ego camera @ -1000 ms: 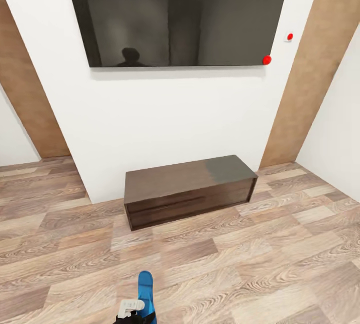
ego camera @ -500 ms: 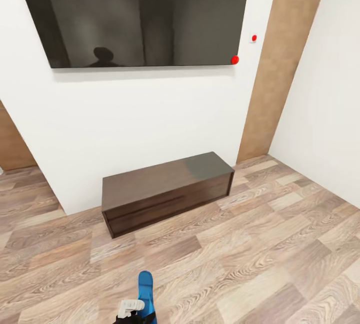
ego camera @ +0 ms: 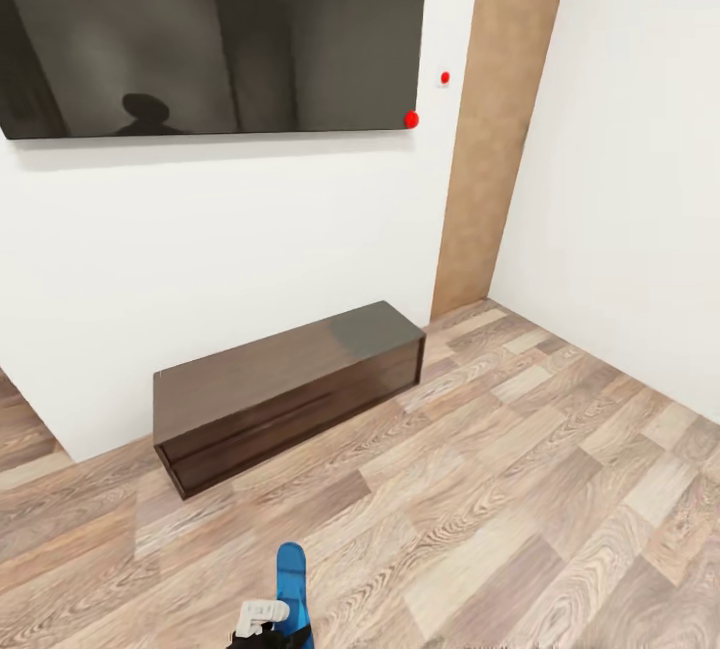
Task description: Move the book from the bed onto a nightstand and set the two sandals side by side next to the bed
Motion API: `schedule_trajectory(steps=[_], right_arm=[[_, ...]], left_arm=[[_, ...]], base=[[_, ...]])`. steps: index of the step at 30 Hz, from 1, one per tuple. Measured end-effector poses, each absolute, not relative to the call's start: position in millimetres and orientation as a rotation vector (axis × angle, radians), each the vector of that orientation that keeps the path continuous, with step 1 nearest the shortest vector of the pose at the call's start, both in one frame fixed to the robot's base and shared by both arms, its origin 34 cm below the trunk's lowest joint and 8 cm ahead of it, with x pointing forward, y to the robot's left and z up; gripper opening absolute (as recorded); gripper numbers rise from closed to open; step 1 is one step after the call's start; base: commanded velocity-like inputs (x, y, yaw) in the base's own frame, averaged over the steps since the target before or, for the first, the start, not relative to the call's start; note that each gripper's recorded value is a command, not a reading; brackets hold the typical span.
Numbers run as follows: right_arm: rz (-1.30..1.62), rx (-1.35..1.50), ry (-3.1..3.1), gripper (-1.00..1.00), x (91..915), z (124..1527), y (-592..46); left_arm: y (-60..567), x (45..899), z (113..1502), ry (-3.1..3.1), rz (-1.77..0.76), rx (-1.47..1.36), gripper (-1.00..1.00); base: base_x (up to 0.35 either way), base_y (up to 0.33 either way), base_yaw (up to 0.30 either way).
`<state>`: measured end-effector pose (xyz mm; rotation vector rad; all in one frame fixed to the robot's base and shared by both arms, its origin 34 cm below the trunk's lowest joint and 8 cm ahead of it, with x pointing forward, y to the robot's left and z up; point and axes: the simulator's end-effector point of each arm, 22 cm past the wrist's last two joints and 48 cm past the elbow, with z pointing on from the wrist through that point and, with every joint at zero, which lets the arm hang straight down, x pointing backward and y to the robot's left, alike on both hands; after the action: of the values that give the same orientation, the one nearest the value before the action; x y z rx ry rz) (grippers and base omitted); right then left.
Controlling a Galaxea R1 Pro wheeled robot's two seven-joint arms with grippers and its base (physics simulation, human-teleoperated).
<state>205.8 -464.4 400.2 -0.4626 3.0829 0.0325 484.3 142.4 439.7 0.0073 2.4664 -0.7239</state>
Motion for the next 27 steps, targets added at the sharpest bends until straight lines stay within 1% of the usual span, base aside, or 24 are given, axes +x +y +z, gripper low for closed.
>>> schedule_trajectory(steps=[23, 27], right_arm=[[0.033, -0.463, 3.083, 1.00, 205.8, 400.2, -464.2], [0.033, -0.463, 3.083, 1.00, 205.7, 400.2, -464.3]], left_arm=[[142.6, 484.4, 439.7, 2.466, -0.723, 0.007, -1.00], [142.6, 484.3, 439.7, 2.466, -0.723, 0.007, -1.00]], base=[[0.000, 0.000, -0.292], [0.000, 0.000, -0.150]])
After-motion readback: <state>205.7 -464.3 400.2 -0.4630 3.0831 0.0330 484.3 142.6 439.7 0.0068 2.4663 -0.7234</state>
